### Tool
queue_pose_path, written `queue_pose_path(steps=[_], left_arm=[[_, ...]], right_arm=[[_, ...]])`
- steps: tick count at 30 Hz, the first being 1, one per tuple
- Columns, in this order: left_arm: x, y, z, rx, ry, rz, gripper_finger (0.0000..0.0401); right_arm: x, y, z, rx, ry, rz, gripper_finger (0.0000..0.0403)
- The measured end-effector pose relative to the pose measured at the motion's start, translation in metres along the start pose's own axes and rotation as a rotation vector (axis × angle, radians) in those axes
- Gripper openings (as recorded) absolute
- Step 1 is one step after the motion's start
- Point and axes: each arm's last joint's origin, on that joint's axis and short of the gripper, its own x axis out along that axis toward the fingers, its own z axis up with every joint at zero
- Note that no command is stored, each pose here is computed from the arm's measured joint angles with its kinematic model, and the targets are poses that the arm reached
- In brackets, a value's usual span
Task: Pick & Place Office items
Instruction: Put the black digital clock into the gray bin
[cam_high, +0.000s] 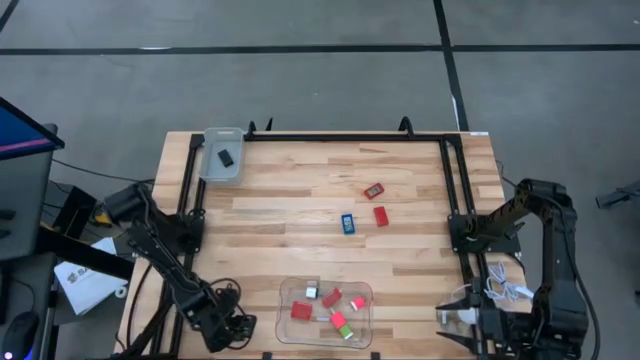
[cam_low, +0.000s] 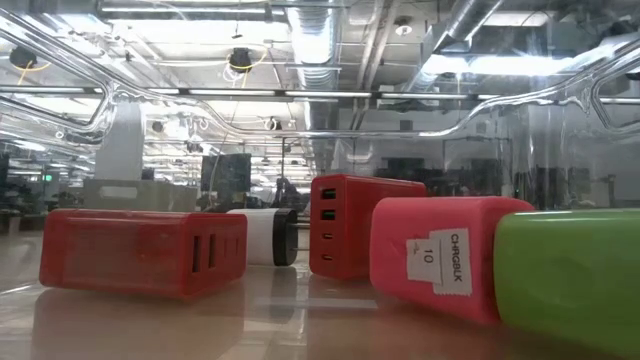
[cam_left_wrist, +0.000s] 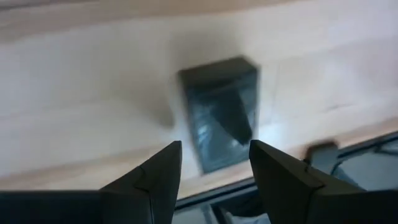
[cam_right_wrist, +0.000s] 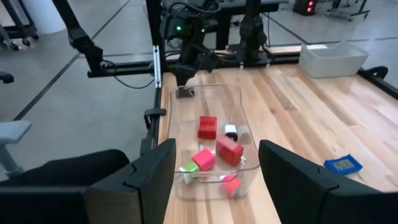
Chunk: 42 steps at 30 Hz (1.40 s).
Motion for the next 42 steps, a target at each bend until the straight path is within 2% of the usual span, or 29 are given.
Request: queue_pose_path(steps=[8, 16, 24, 30, 35, 39, 42], left_arm=[[0.011, -0.011, 0.012, -0.034, -0.029, -0.007, 0.0187], [0.022, -0.009, 0.019, -0.047, -0.051, 0.078, 0.0182], [0.022, -0.012, 0.029, -0.022, -0.078, 0.118, 0.0160], [0.018, -0.020, 0.041, 0.032, -0.082, 0.127, 0.0157], [0.003, -0.024, 0.055, 0.083, -0.188, 0.112, 0.0157], [-0.016, -0.021, 0.072, 0.125, -0.370, 0.119, 0.0157], [-0.034, -0.024, 0.080, 0.137, -0.445, 0.090, 0.0157]], right_arm=[[-0.004, 0.004, -0.007, -0.018, 0.035, 0.023, 0.0224], [-0.004, 0.005, -0.007, -0.026, 0.050, 0.027, 0.0224], [-0.004, 0.005, -0.008, -0.023, 0.061, 0.032, 0.0224], [-0.004, 0.006, -0.008, -0.024, 0.060, 0.032, 0.0224], [-0.004, 0.005, -0.008, -0.027, 0.060, 0.032, 0.0224], [-0.005, 0.005, -0.008, -0.028, 0.060, 0.032, 0.0224], [-0.005, 0.006, -0.008, -0.028, 0.060, 0.032, 0.0224]])
